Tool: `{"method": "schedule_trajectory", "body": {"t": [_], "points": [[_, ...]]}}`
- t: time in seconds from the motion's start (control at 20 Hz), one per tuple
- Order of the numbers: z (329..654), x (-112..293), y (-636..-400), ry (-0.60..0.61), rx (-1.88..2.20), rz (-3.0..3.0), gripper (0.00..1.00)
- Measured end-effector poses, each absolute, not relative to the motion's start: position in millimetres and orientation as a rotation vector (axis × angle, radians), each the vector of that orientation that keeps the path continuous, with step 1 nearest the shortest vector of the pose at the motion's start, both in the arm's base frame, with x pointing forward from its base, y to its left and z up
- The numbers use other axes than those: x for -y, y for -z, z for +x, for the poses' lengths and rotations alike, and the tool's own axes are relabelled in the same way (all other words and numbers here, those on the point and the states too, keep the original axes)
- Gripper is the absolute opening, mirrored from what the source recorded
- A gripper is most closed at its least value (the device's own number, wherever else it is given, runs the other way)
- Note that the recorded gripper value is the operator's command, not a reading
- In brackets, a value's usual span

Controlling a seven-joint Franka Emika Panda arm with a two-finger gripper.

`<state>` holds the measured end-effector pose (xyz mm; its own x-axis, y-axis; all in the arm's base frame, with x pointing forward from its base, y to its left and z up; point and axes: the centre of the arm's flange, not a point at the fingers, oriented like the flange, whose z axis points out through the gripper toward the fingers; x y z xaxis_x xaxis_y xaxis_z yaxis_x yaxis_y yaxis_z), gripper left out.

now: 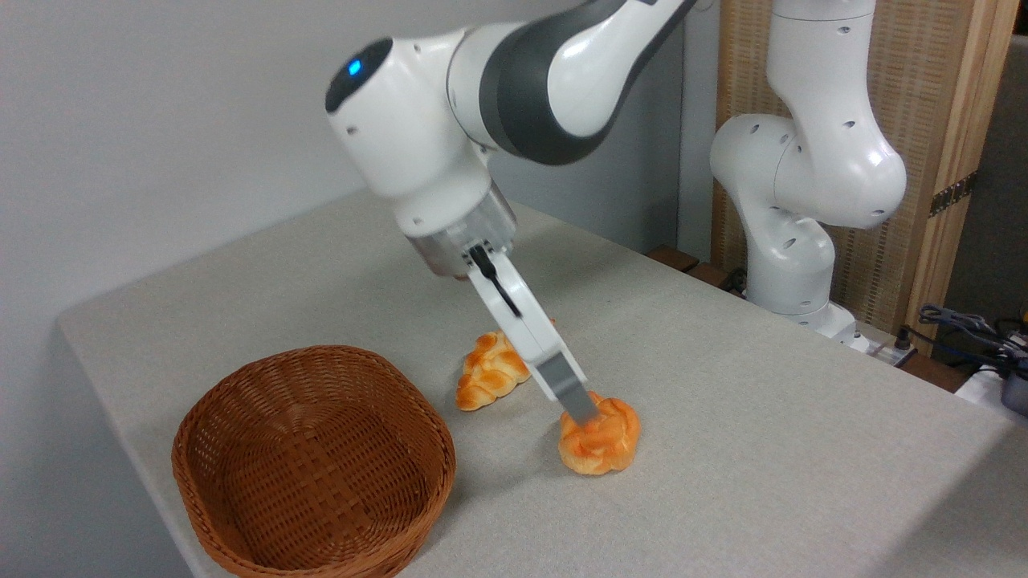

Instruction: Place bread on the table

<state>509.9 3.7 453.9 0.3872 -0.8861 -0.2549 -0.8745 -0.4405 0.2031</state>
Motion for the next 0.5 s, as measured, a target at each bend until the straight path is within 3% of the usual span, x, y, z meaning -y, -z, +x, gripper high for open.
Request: {"method": "schedule_trajectory", "body": {"t": [0.5], "points": [[541,45,-607,-0.075,1.298,2.807,1.00]]}}
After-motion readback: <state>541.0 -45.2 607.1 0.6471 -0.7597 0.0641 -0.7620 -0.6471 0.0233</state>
